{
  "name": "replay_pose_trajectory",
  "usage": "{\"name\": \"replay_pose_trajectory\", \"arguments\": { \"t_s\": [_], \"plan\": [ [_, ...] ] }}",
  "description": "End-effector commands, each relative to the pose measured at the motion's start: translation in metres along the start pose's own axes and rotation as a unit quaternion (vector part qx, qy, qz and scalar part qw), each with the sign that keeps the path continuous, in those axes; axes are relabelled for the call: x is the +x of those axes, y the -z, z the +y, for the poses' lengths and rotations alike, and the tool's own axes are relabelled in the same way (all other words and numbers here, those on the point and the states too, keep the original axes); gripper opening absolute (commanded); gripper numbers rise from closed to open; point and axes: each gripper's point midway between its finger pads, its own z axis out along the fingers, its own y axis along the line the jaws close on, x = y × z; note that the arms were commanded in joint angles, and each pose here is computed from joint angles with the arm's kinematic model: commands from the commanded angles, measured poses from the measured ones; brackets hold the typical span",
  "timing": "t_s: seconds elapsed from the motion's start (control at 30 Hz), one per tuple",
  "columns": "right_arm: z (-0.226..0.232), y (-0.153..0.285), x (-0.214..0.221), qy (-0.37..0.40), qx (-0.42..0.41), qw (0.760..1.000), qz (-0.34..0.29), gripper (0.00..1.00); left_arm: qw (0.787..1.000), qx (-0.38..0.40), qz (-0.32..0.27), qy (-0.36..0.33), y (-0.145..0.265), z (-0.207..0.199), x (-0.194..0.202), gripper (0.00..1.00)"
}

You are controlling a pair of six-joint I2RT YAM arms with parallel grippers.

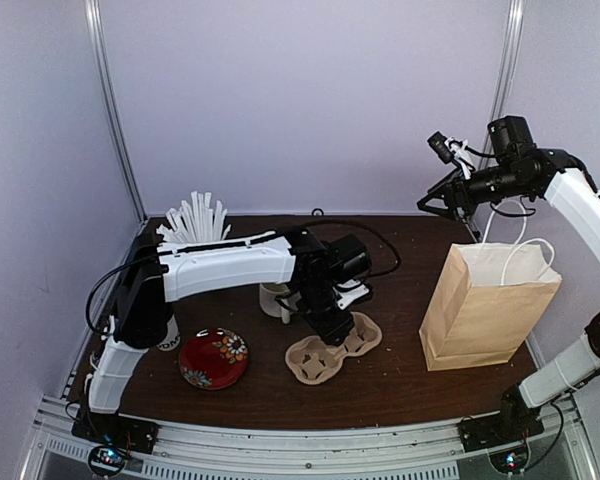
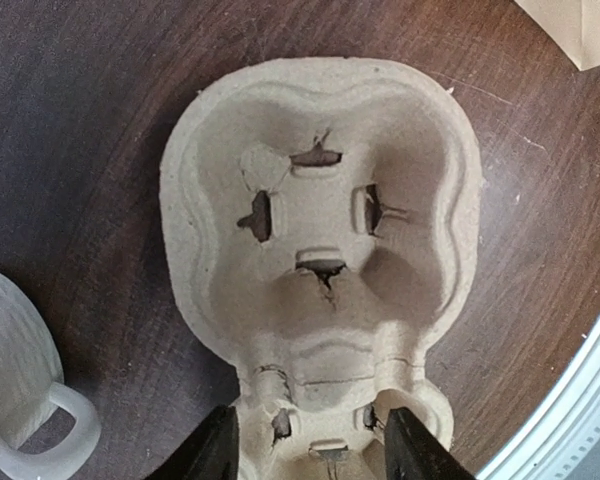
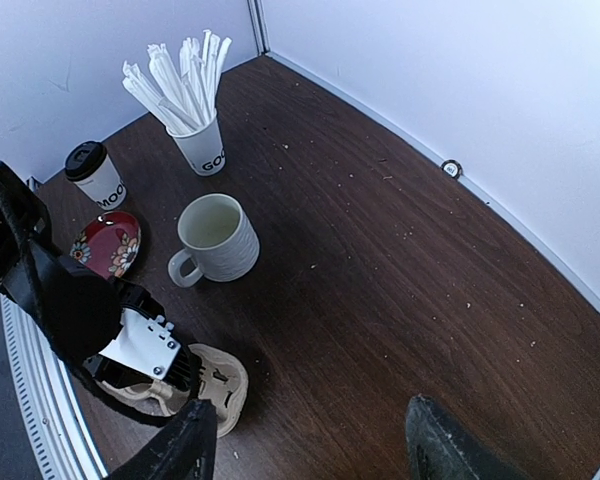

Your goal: Pack the takeout coffee

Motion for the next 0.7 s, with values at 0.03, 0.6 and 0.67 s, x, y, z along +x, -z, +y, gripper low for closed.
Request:
{"name": "replay_pose_trajectory", "arguments": {
  "t_s": [0.03,0.6,0.67],
  "plan": [
    [0.002,-0.002,0.000,0.005,-0.009,1.000,-0.005,0.68,1.000,-0.022,0.004,0.014,-0.007,0.001,-0.003,0.53],
    [0.000,-0.006,0.004,0.003,-0.011,1.000,-0.002,0.69,1.000,-0.009,0.024,0.015,-0.023,-0.007,0.003,0.47],
    [0.001,-0.006,0.005,0.002,-0.012,1.000,-0.001,0.69,1.000,-0.013,0.020,0.010,-0.020,-0.009,0.001,0.47]
  ]
}}
